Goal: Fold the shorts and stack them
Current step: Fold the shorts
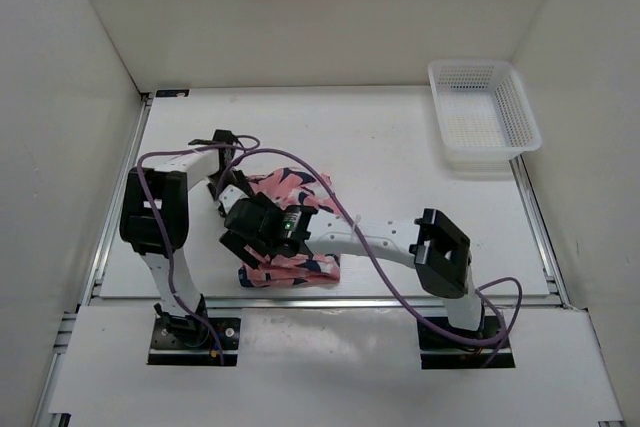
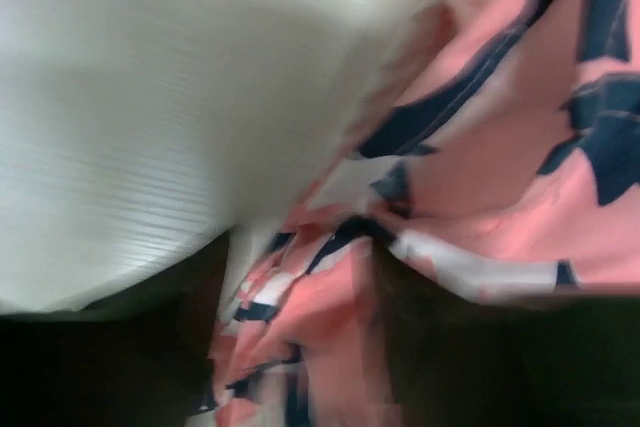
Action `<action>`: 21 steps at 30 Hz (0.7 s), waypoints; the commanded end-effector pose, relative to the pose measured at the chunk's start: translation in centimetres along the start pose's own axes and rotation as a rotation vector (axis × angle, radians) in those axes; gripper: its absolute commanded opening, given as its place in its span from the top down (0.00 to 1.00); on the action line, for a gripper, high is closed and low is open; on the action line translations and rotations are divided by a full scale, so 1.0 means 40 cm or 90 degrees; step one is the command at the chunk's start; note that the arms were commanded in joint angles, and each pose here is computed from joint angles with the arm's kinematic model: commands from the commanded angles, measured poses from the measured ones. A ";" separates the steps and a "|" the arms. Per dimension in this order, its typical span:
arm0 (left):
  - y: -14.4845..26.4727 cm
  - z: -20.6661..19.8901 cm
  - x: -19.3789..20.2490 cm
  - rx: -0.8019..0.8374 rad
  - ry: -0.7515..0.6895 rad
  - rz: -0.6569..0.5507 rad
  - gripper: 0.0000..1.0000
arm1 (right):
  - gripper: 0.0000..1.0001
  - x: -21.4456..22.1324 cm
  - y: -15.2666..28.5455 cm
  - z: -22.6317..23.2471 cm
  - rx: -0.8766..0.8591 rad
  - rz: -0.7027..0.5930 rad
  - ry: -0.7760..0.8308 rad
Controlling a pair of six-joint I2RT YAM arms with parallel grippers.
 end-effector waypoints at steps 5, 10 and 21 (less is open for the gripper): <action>0.206 0.018 -0.110 0.027 0.008 -0.127 0.13 | 0.02 -0.135 0.250 -0.129 -0.021 -0.150 -0.079; 0.367 0.004 -0.119 0.030 -0.056 -0.218 0.61 | 0.68 -0.002 0.305 -0.260 0.022 -0.137 -0.243; 0.329 -0.149 0.172 0.206 -0.314 -0.065 0.90 | 1.00 0.240 0.202 -0.398 -0.044 -0.025 -0.528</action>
Point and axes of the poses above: each gripper's point midway between its finger pads, its own y axis back along the fingers, its own z axis along the line the jaws close on, x = y × z, the point moved 3 cm from there along y, back along the fingers, and after that the axes turned 7 degrees about y, right-handed, at the moved point
